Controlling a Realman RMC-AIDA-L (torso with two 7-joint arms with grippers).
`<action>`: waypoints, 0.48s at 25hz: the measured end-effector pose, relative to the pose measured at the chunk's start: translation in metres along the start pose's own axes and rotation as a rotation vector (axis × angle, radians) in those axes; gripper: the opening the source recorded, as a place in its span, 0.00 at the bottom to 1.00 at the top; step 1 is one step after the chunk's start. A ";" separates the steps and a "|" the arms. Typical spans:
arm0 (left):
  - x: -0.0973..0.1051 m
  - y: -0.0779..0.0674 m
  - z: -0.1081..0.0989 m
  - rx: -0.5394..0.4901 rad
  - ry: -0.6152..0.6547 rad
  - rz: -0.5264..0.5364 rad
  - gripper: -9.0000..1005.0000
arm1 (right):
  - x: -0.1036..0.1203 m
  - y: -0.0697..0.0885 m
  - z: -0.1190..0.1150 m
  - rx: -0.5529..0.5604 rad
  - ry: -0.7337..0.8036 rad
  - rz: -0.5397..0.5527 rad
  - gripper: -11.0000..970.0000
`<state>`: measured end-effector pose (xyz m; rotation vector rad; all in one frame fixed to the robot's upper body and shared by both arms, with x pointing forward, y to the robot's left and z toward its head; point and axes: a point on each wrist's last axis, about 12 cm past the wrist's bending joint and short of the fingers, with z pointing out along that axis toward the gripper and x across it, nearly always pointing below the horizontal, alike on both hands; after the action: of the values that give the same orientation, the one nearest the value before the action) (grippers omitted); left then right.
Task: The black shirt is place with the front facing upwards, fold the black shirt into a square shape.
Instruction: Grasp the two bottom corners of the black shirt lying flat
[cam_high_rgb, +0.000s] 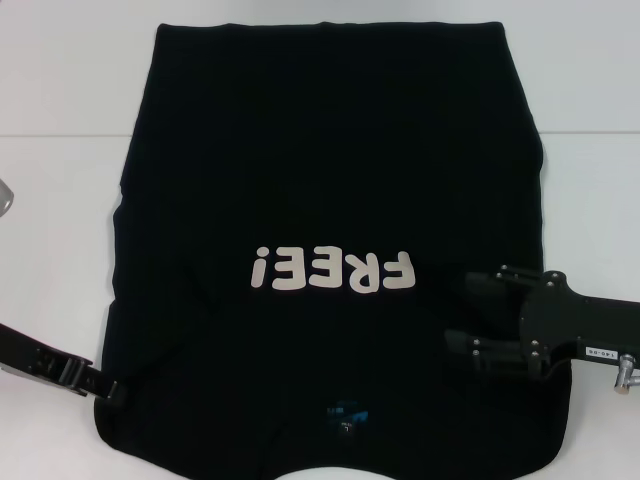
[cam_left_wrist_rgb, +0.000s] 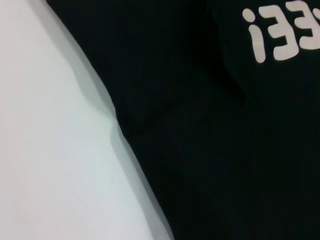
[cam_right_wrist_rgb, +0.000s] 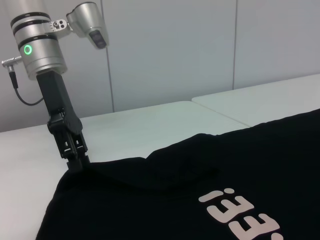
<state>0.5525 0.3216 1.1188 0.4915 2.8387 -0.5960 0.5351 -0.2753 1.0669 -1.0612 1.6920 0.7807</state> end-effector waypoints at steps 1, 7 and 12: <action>0.000 0.000 0.001 0.000 0.001 0.000 0.73 | 0.000 0.000 0.000 0.000 0.000 0.000 0.87; 0.001 -0.002 0.003 0.010 0.008 0.010 0.58 | 0.000 0.001 -0.001 -0.003 -0.003 0.001 0.87; 0.001 -0.002 0.003 0.008 0.002 0.010 0.37 | -0.001 0.001 -0.001 -0.007 -0.003 -0.002 0.86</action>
<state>0.5508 0.3187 1.1167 0.5078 2.8355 -0.6051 0.5344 -0.2753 1.0678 -1.0659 1.6870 0.7870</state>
